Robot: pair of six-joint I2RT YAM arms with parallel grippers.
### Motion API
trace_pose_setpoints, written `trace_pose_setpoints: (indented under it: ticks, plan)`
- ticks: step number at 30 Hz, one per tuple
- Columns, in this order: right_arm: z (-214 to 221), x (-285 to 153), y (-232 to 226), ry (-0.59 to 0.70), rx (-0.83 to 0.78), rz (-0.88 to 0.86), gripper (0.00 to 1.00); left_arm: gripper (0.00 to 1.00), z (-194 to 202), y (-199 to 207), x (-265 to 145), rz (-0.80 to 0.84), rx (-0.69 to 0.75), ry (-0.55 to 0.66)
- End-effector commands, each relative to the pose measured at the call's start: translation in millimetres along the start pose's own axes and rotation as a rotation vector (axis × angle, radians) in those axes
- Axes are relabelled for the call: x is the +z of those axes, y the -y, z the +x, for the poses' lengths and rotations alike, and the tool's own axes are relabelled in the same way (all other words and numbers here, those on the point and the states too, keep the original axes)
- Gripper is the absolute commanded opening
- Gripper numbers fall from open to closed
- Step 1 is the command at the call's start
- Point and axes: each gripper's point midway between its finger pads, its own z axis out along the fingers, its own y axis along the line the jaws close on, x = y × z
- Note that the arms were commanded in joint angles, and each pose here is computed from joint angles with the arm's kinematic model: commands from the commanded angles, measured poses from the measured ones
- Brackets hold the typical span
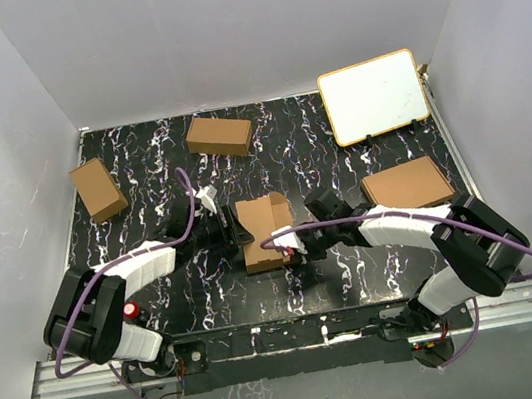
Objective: Fold the paper box
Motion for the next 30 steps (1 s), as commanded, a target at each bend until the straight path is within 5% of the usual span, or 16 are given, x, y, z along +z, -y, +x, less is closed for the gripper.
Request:
trace_pose_setpoints:
  ticks: [1,30]
  plan:
    - [-18,-2,16,0.052,0.041,0.027,0.10,0.59,9,-6,1,-0.023,0.028,-0.048]
    - [-46,2,28,0.118,0.147,0.036,0.08,0.57,7,11,5,0.032,0.002,-0.065]
